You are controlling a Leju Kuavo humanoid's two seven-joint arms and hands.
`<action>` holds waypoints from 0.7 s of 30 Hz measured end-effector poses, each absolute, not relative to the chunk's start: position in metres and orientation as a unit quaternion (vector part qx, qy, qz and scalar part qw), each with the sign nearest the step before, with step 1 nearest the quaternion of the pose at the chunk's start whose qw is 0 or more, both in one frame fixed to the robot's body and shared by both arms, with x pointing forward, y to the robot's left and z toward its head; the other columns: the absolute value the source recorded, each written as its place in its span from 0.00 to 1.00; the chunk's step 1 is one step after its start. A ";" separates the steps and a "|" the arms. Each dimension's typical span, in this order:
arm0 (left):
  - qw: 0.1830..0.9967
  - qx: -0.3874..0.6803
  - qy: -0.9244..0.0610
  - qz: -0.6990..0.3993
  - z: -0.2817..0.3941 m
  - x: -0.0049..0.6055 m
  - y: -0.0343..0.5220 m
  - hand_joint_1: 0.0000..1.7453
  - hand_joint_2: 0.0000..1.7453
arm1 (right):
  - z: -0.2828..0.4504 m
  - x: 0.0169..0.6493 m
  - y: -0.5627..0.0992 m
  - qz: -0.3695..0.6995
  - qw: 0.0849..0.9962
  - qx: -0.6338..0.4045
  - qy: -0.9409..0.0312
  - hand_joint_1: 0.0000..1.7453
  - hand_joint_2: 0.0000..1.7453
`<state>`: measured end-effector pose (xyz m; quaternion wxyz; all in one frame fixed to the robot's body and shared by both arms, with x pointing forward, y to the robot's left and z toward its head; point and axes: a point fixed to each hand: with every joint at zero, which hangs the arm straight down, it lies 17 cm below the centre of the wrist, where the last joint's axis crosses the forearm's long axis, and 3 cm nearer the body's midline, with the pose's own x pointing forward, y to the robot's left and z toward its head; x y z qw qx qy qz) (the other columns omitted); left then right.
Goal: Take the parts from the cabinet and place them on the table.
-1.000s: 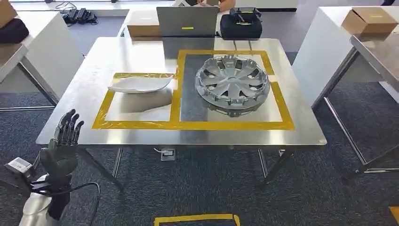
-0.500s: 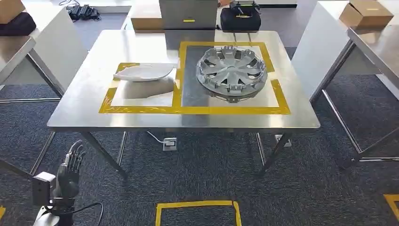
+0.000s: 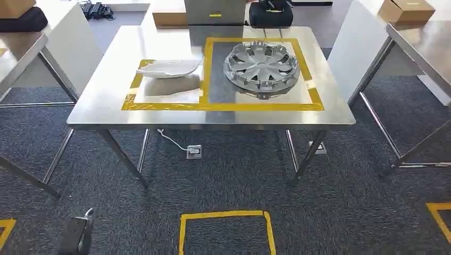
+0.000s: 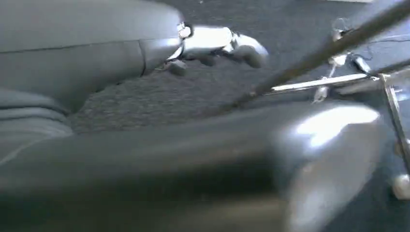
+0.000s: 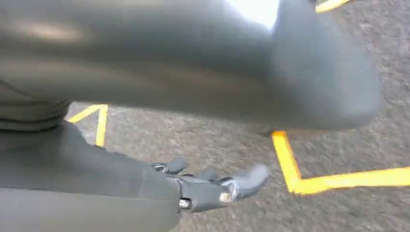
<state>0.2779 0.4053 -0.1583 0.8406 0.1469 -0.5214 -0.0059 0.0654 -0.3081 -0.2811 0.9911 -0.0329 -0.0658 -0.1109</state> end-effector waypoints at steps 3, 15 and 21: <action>0.872 0.140 -0.470 0.001 -0.184 0.250 0.400 0.00 0.00 | -0.282 0.058 -0.308 -0.108 0.992 -0.033 -0.059 0.00 0.00; 0.939 0.115 -0.325 0.008 -0.241 0.163 0.370 0.00 0.00 | -0.281 0.061 -0.311 -0.091 0.993 -0.032 -0.062 0.00 0.00; 0.958 0.086 -0.273 0.009 -0.254 0.139 0.353 0.00 0.00 | -0.281 0.060 -0.309 -0.084 0.994 -0.029 -0.061 0.00 0.00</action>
